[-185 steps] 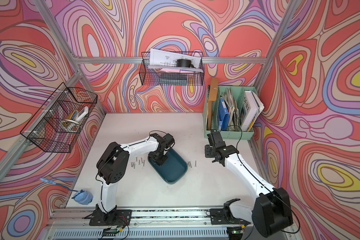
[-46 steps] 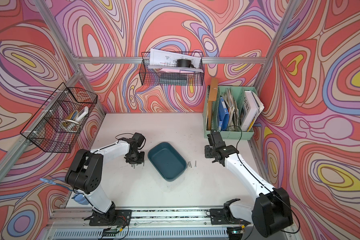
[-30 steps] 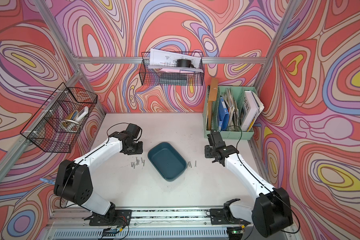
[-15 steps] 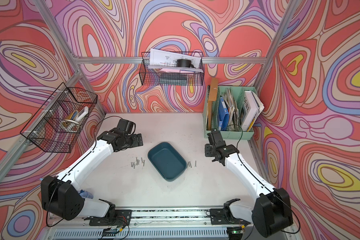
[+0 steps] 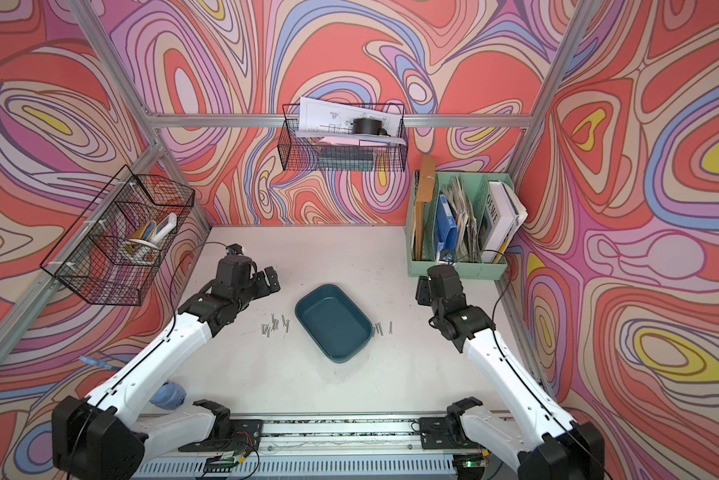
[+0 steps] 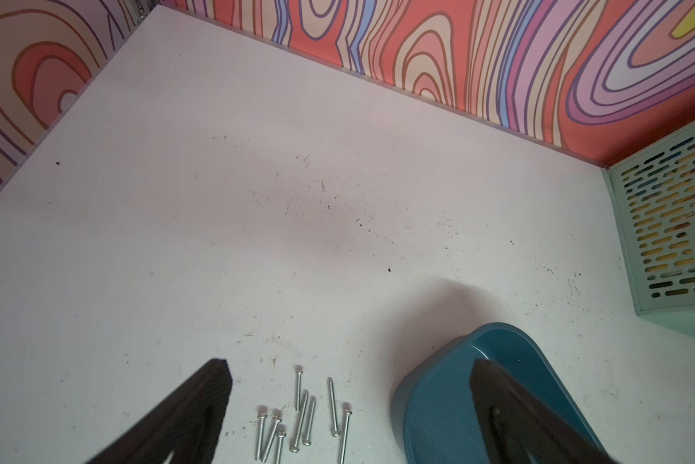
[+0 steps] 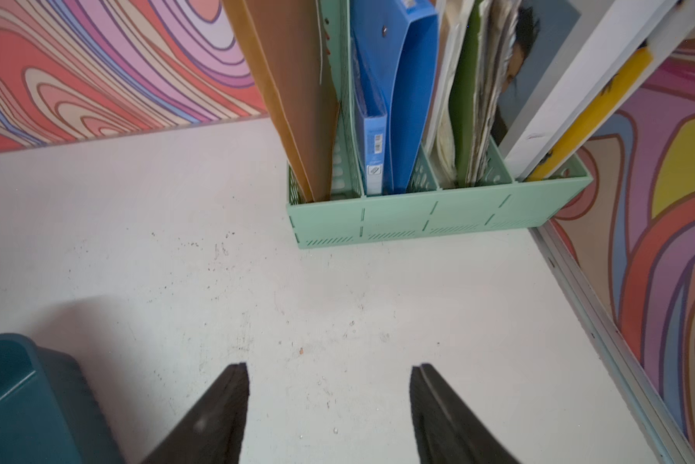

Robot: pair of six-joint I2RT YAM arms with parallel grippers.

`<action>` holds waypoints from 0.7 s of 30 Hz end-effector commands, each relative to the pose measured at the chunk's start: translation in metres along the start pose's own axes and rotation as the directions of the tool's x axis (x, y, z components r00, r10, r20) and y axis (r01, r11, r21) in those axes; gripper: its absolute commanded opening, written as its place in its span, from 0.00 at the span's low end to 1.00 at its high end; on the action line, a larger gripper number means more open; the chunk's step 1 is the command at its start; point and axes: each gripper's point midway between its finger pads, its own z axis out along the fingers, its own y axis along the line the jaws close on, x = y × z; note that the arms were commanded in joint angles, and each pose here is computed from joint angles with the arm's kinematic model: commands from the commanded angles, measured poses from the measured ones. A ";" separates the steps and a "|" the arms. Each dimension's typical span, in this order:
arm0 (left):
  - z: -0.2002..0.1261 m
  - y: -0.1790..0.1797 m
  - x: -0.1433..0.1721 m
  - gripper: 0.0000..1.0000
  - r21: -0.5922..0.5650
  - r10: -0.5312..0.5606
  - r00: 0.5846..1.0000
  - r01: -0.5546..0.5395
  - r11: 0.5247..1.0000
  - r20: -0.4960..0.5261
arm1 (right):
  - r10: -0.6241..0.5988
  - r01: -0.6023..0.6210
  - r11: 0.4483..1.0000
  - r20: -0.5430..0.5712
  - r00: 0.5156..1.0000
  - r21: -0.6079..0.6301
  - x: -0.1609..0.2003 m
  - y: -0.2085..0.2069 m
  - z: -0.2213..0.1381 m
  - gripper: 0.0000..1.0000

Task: Take out the screws from the storage box
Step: Reset both arms

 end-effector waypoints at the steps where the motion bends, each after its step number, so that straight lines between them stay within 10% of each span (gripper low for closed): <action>1: -0.011 -0.010 -0.040 0.99 0.102 -0.079 0.969 0.056 0.993 0.233 | 0.092 -0.100 0.994 0.182 0.979 0.032 -0.027 -0.013 -0.009 0.71; 6: -0.006 0.003 -0.031 0.99 0.050 -0.053 0.965 0.041 0.998 0.258 | 0.075 -0.085 0.996 0.273 0.959 0.026 -0.026 -0.016 -0.010 0.98; 21: 0.000 0.055 -0.035 0.99 -0.268 0.181 0.905 -0.078 0.960 0.384 | -0.024 -0.019 0.991 0.315 0.949 0.133 -0.002 -0.026 0.019 0.98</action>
